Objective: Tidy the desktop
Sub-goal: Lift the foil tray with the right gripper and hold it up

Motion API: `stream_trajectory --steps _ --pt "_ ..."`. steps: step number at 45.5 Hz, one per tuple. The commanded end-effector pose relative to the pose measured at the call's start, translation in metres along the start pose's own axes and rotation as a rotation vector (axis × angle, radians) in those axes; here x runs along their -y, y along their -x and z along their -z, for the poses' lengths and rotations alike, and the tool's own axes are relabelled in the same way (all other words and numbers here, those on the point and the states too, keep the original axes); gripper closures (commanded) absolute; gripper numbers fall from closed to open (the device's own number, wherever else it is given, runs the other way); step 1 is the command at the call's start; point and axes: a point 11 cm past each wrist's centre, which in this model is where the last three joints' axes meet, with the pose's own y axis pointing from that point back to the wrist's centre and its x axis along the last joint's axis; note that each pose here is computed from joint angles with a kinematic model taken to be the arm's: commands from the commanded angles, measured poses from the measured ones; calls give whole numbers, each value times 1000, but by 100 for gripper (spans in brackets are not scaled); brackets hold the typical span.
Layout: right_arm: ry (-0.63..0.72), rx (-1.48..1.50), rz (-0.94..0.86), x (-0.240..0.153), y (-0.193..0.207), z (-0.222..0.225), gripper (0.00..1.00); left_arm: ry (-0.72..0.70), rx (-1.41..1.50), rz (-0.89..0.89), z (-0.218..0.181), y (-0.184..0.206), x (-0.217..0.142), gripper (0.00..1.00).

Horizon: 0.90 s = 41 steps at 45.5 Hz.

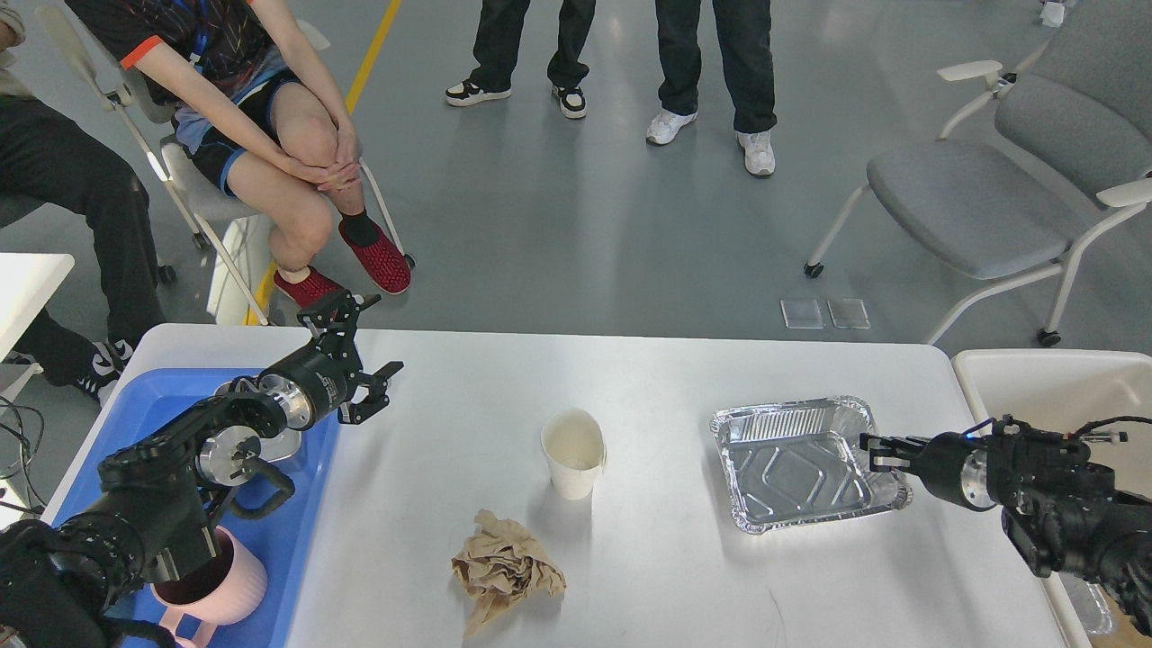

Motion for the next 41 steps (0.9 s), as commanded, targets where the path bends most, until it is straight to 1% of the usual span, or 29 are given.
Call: stream_trajectory --steps 1,9,22,35,41 --pt "2 56 15 0 1 0 100 0 0 -1 0 0 0 2" --pt "-12 116 31 2 -12 5 100 -1 1 -1 0 0 0 2" --pt "-5 117 4 5 -61 15 100 0 6 3 -1 2 2 2" --pt "-15 110 -19 17 -99 43 100 0 12 1 -3 3 2 2" --pt "-38 84 -51 20 -129 64 100 -1 16 -8 -3 2 2 2"
